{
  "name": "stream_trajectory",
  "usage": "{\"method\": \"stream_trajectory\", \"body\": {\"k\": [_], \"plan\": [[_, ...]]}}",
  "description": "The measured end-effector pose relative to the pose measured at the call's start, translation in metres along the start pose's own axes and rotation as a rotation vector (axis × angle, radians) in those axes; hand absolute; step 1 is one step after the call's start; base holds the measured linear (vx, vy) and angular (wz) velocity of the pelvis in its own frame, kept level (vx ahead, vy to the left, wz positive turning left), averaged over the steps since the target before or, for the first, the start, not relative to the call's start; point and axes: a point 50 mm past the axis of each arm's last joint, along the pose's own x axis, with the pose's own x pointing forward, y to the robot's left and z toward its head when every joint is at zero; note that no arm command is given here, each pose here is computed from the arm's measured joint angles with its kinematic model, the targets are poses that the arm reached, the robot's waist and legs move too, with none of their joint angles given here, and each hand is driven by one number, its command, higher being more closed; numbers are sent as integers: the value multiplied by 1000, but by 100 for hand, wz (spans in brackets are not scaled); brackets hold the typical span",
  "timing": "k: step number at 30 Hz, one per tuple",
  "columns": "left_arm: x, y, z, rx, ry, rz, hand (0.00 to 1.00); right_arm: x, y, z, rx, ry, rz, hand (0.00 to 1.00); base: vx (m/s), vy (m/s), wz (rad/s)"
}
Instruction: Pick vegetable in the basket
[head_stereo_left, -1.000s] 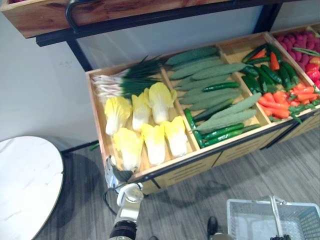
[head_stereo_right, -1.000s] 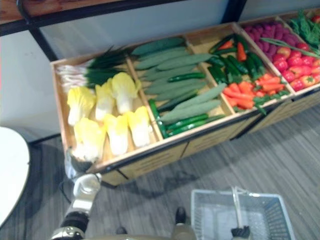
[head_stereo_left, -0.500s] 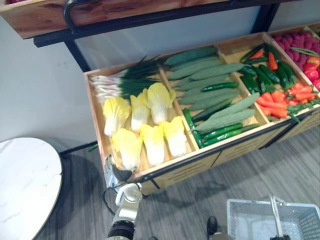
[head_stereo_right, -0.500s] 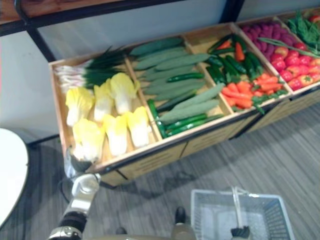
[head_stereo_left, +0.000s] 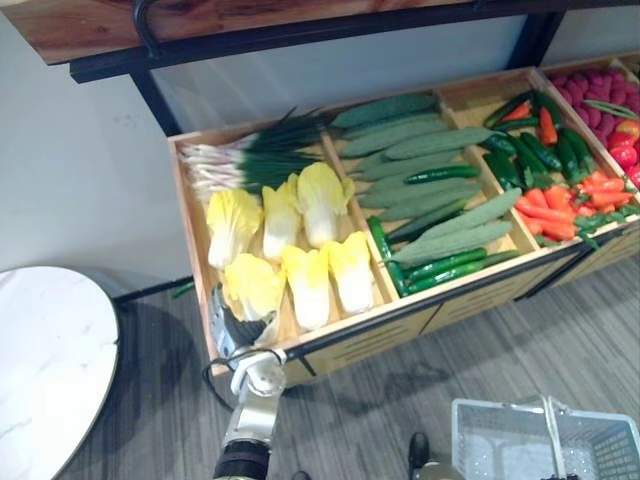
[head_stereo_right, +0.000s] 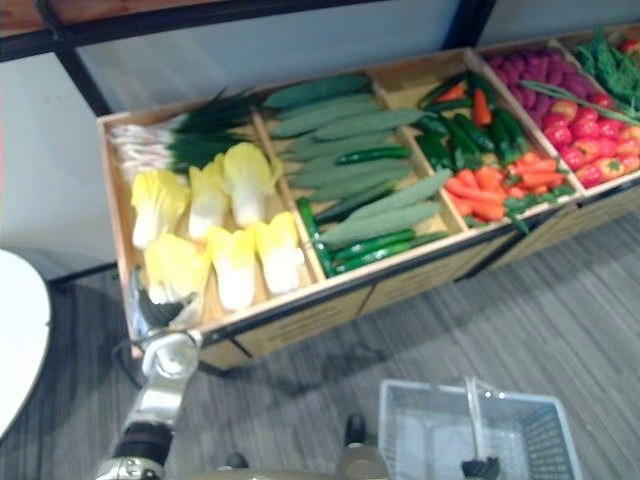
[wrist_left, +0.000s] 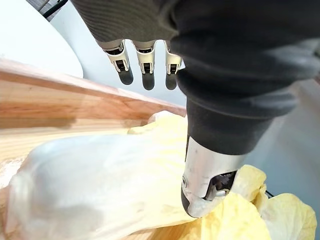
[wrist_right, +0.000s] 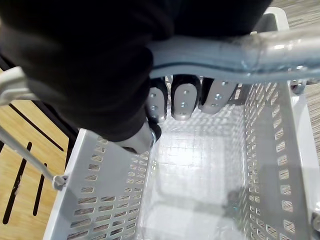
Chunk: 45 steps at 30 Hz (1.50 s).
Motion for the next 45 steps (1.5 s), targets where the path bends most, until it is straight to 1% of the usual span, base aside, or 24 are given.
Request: {"method": "stream_trajectory", "body": {"k": [7, 21, 38, 45], "plan": [[-12, 1, -5, -23, 36, 7, 0, -2, -2, -7, -6, 9, -4, 100, -55, -27, 1], [-13, 1, -8, -15, 43, -8, 0, -11, 8, -22, -6, 41, 19, 100, -2, -8, -1], [-17, -10, -41, 99, 172, -60, 0, -11, 10, -19, -30, 25, 30, 100, -2, -10, -2], [-14, -7, -48, 109, 217, -30, 0, -9, 12, -9, -42, -6, 34, 100, -26, -36, -4]]}}
